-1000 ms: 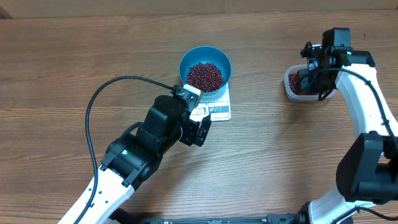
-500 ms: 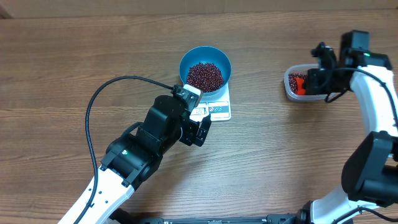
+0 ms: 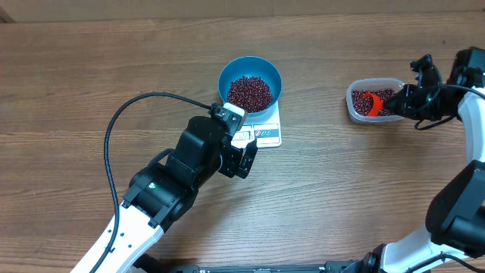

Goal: Scoop item into bowl and weigh 150g on scale
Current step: 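Dip the red scoop into the beans and scoop with the right gripper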

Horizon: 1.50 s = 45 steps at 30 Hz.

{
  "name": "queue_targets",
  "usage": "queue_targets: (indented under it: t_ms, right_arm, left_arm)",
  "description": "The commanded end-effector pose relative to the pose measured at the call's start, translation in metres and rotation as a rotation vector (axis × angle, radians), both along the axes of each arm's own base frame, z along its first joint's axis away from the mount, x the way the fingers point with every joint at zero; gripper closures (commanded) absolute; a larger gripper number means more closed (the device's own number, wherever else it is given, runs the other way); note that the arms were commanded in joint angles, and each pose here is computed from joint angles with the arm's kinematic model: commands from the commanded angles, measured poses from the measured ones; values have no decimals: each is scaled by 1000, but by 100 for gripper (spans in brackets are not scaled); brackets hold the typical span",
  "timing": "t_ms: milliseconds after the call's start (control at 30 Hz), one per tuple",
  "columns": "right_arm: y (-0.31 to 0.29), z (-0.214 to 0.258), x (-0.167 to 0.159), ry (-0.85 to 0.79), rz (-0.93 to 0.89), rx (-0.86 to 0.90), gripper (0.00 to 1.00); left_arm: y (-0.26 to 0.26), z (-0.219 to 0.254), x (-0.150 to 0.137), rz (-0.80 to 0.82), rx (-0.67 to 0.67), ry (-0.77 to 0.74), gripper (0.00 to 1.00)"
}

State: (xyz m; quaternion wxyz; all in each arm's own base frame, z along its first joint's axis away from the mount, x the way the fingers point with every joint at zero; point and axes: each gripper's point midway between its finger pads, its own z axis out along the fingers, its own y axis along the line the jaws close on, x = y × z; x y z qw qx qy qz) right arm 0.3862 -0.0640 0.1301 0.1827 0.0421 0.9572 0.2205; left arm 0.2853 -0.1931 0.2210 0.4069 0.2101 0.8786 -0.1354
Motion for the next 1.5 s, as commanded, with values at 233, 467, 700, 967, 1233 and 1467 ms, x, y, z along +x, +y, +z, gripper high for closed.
queue_targets:
  t_ms: [233, 467, 700, 967, 1233, 1467]
  right_arm:
    - [-17, 17, 3, -72, -52, 122, 97]
    - [-23, 28, 2, -117, -79, 212, 96]
    - [-18, 36, 4, -145, -71, 273, 96]
    - [-8, 48, 6, -183, -53, 350, 96]
    - [9, 66, 6, -219, -22, 479, 96]
    - [38, 80, 8, -235, 46, 568, 96]
  left_arm:
    - [3, -1, 1, 2, 15, -10, 1]
    - [3, -1, 1, 2, 15, -10, 1]
    - [3, -1, 1, 2, 15, -10, 0]
    - [3, -1, 1, 2, 15, -9, 0]
    - [3, -1, 1, 2, 15, -10, 1]
    - [3, -1, 1, 2, 15, -9, 0]
